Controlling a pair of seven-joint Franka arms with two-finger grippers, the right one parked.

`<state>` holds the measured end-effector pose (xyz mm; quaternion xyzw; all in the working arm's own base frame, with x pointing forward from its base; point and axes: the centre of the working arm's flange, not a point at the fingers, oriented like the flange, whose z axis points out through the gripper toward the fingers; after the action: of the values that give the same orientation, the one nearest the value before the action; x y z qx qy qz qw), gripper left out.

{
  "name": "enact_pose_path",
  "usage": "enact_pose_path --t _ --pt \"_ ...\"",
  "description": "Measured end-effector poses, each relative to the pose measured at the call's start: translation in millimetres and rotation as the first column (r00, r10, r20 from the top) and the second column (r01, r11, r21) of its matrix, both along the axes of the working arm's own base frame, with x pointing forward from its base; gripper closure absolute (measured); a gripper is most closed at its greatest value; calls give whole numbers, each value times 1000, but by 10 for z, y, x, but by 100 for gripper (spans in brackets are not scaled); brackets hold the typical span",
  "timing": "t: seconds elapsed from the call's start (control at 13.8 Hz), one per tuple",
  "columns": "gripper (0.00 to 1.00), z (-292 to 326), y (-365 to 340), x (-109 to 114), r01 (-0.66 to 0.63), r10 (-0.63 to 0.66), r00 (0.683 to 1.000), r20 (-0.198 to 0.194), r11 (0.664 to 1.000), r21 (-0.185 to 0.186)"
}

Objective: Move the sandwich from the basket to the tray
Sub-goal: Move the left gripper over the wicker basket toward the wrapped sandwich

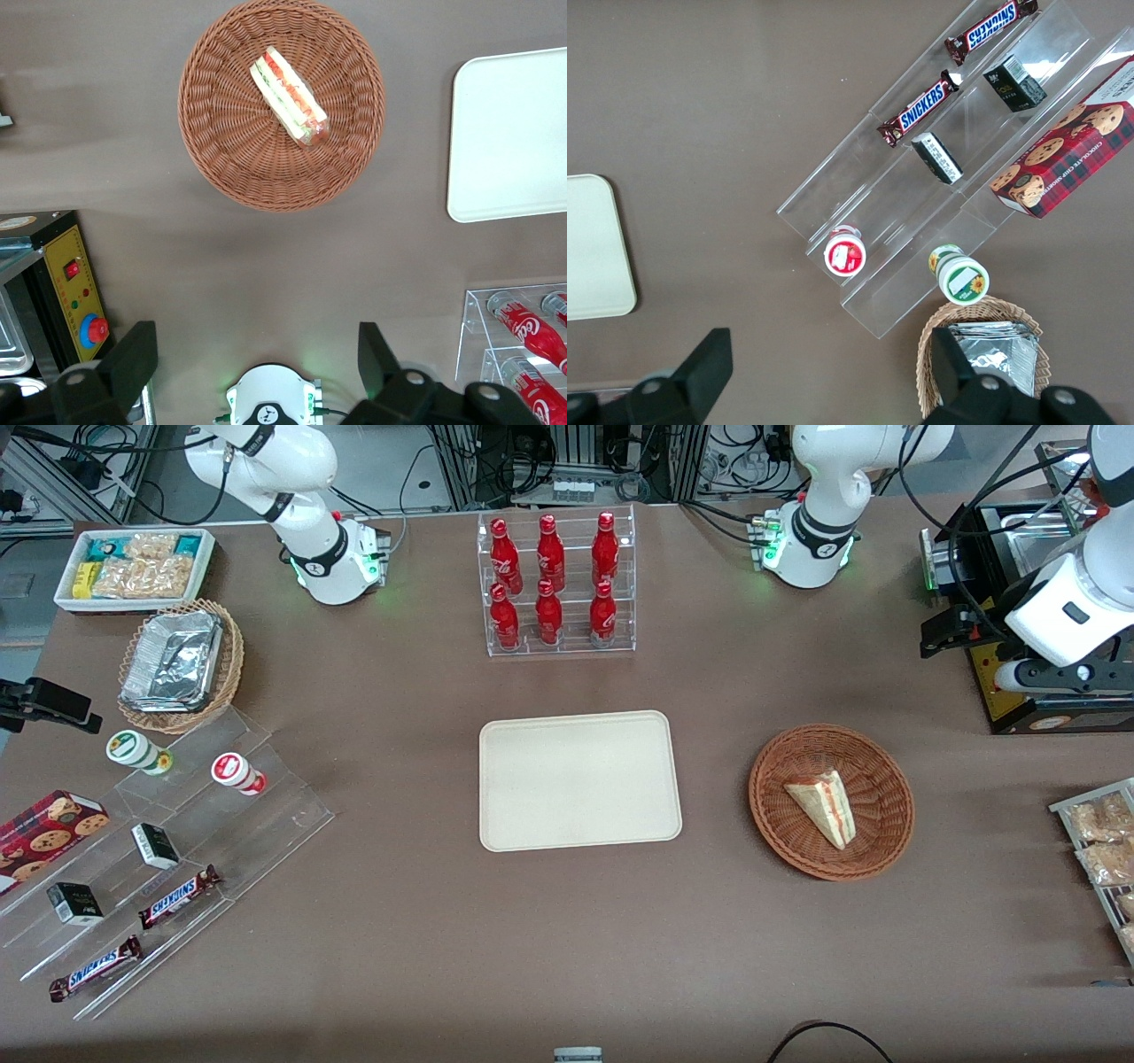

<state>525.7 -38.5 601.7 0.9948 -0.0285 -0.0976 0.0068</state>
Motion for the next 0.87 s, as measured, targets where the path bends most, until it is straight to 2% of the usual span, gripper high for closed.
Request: enact_pose_path --t 0.29,0.65,0.73,0.87 --pt "0 -101 -1 60 0 0 1000 -13 1000 0" --pt "0 -950 -11 479 -3 3 1000 -30 1000 -2" --pt "0 -1179 -15 532 -4 4 1000 -18 1000 -3" --pt "0 -1673 -19 578 -7 7 1000 30 1000 -6"
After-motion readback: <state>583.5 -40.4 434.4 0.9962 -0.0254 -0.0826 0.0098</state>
